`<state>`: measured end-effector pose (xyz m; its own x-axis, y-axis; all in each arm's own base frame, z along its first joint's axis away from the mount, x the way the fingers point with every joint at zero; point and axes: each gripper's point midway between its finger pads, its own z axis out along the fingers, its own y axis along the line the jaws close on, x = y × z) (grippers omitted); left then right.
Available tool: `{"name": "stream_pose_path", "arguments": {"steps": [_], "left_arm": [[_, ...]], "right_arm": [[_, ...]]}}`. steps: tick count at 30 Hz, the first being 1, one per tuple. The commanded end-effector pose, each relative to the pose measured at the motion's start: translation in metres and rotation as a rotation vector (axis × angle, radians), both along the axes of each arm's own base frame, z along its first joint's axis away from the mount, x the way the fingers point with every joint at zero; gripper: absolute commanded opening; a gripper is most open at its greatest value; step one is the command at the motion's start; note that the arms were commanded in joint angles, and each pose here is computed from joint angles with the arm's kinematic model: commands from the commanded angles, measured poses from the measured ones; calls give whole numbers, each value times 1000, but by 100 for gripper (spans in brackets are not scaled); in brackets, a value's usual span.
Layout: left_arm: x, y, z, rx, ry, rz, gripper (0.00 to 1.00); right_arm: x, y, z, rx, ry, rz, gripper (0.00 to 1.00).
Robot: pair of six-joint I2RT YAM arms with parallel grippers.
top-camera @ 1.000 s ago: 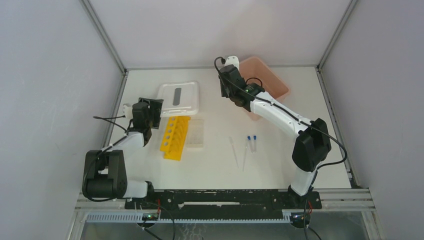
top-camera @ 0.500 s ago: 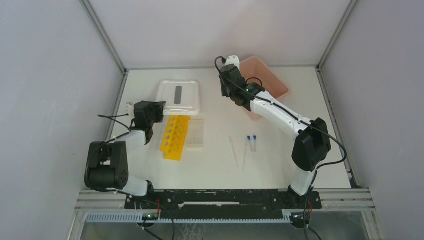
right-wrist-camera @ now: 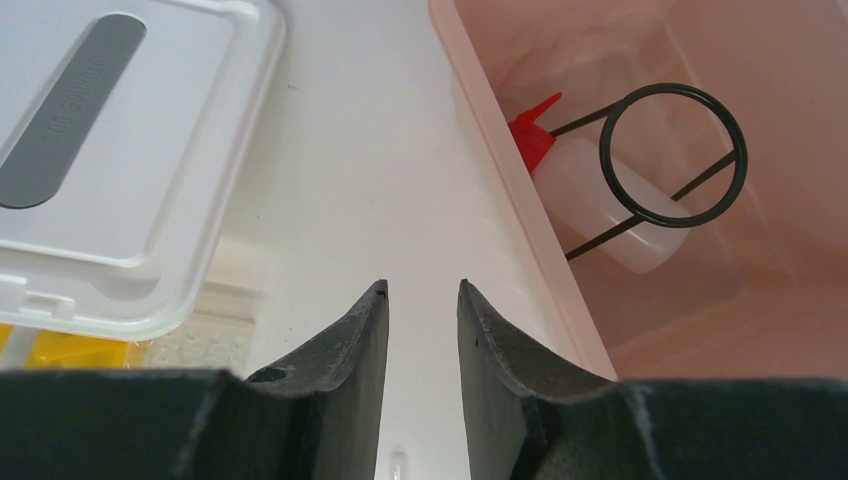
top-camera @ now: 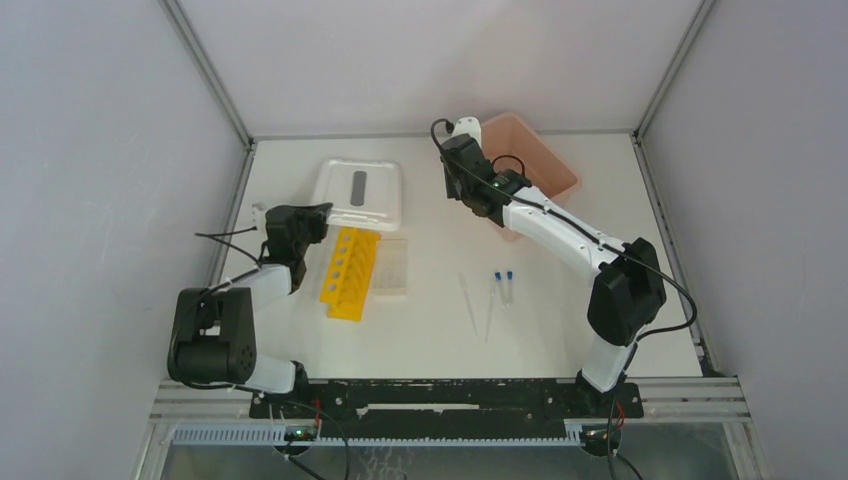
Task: Organize the chemistry lab equipment
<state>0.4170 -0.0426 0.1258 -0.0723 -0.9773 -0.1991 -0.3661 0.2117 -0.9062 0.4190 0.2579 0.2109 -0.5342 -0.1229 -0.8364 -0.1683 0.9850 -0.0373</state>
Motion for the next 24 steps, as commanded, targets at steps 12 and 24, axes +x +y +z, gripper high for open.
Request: {"name": "stream_pose_path", "arguments": {"steps": [12,24], "left_arm": [[3,-19,93,8,-316,-103,0],[-15,-32,144,28,-473,-135,0]], "right_arm": [[-26,14,51,177,-79,25,38],[-65,17,56,283,-80,42,38]]}}
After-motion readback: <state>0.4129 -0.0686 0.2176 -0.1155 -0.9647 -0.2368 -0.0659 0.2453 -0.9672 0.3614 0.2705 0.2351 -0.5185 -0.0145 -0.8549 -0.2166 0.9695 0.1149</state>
